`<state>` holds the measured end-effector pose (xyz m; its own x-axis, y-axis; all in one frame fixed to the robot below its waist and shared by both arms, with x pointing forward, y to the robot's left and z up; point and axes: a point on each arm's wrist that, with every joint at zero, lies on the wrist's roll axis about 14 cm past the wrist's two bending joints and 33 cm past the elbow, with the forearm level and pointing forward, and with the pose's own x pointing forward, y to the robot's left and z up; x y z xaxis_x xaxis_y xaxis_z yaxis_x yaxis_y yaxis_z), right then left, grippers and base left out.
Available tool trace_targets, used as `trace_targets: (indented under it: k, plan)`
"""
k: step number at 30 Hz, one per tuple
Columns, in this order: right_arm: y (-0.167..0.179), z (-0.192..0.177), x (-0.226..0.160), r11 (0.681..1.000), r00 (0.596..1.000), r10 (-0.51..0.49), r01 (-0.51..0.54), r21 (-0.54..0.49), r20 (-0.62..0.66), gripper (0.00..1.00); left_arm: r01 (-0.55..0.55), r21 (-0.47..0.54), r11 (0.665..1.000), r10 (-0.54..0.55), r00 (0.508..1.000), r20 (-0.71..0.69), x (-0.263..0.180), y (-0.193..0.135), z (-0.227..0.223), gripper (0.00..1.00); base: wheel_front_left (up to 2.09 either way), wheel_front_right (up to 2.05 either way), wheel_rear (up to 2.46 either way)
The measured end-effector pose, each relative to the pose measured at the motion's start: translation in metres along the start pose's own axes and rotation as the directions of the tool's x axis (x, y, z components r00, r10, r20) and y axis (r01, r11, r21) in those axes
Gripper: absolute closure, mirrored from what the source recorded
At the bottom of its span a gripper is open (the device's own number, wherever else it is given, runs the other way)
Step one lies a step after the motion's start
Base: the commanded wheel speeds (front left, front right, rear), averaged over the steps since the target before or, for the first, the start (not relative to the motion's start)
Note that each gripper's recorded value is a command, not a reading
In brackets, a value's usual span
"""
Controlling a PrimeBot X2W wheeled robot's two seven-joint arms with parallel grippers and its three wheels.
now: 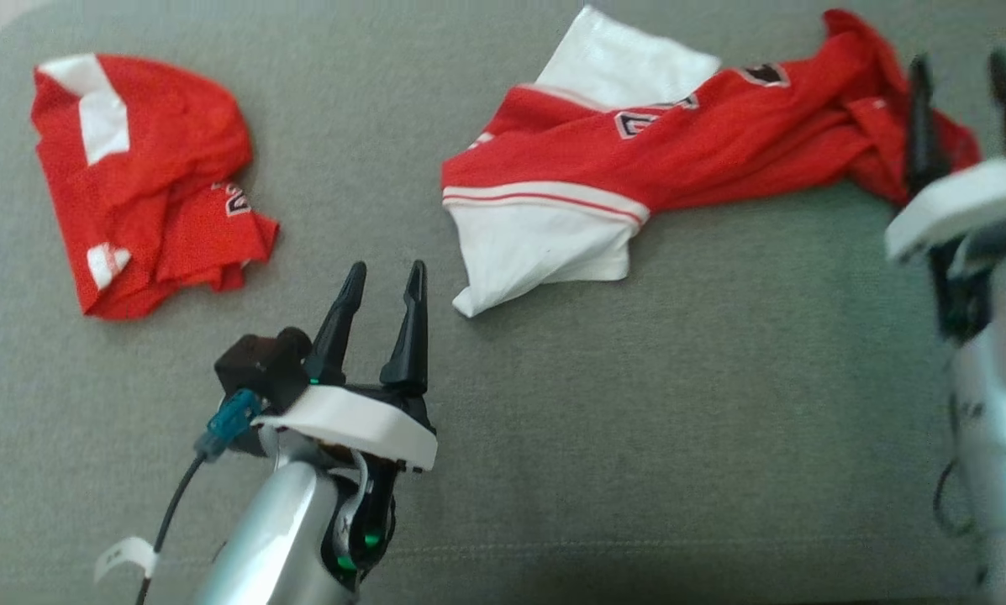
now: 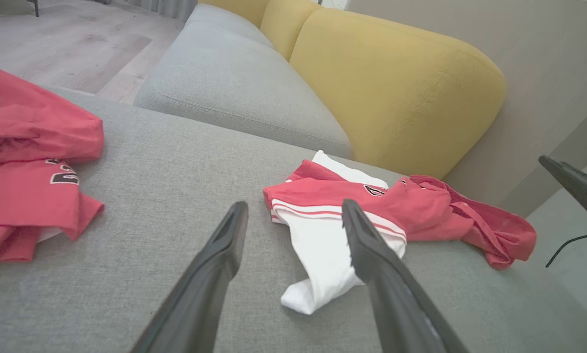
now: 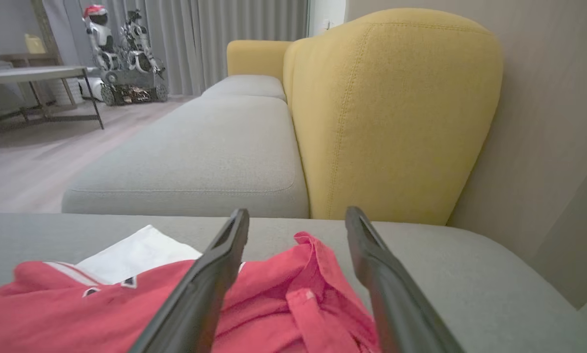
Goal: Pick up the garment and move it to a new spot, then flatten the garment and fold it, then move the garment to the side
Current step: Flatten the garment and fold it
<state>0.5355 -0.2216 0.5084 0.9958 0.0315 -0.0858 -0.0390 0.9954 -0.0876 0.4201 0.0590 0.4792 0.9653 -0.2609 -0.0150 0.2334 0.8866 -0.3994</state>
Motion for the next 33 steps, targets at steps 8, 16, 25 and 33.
trace_targets:
  k: [8,16,25,33]
  plan:
    - [0.007,-0.016,-0.085,0.991,0.998,-0.049,0.043,0.125,0.045,0.00,0.054,-0.003,0.999,-0.054,0.999,0.002,-0.011,-0.025,0.002,0.00,0.00,0.00,0.00]
    - [-0.001,0.001,-0.105,0.988,0.993,-0.082,0.071,0.136,0.079,0.00,0.078,0.000,0.997,-0.078,0.997,-0.020,-0.012,-0.033,-0.005,0.00,0.00,0.00,0.00]
    - [-0.002,0.000,-0.111,0.987,0.993,-0.090,0.079,0.139,0.074,0.00,0.140,0.137,0.981,-0.102,0.961,-0.256,-0.018,-0.031,-0.079,0.00,0.00,0.00,0.00]
    - [-0.008,-0.007,-0.112,0.983,0.993,-0.109,0.101,0.151,0.050,0.00,0.170,0.278,0.945,-0.084,0.951,-0.298,0.013,-0.020,-0.089,0.00,0.00,0.00,0.00]
